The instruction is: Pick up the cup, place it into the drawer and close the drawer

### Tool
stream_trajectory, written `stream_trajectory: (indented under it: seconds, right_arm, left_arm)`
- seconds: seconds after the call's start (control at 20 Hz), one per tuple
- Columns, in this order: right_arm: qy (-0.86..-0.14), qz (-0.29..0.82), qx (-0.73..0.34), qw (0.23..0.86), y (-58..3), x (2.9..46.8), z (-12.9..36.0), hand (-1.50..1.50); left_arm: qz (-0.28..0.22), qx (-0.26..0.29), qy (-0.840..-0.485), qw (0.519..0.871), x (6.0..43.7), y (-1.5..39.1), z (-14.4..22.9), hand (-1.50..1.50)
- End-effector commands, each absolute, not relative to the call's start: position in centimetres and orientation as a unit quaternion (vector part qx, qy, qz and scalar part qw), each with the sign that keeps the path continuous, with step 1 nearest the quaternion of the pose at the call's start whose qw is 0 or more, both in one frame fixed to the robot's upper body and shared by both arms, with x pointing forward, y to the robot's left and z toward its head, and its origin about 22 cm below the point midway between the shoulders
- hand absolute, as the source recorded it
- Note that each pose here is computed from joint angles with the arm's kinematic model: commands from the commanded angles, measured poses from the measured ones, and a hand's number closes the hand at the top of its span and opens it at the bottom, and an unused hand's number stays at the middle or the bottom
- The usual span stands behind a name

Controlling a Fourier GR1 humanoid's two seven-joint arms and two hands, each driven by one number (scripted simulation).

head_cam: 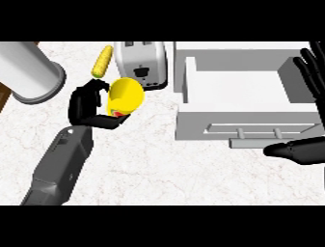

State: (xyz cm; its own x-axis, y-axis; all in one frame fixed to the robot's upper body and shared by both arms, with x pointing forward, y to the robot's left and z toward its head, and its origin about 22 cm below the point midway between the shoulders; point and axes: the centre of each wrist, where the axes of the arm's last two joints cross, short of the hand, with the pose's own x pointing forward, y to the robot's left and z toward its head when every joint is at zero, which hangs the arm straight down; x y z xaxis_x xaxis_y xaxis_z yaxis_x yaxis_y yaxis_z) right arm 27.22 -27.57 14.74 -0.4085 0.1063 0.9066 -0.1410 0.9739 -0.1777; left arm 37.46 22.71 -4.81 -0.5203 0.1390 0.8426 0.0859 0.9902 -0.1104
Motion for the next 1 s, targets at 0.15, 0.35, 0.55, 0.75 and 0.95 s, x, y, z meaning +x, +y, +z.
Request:
stream_trajectory:
  seconds: [0.15,0.35,0.55,0.75,0.95]
  right_arm:
    - [-0.836,0.101,-0.002,0.539,-28.0,26.5,14.3,-1.50]
    - [-0.834,0.108,0.003,0.541,-27.1,27.5,15.0,-1.50]
    - [-0.837,0.115,-0.008,0.536,-28.3,26.7,12.7,-1.50]
    - [-0.835,0.112,0.005,0.538,-28.4,27.7,12.1,-1.50]
    - [-0.841,0.114,0.015,0.529,-26.3,28.4,14.1,-1.50]
  left_arm:
    - [-0.028,-0.129,-0.878,0.461,41.0,15.5,3.8,1.50]
    - [-0.052,-0.124,-0.878,0.460,42.9,11.6,11.0,1.50]
    - [-0.063,-0.096,-0.879,0.462,42.8,8.6,14.0,1.50]
    - [-0.071,-0.087,-0.871,0.479,43.3,5.7,18.2,1.50]
    - [-0.080,-0.041,-0.848,0.523,44.0,3.7,17.9,1.50]
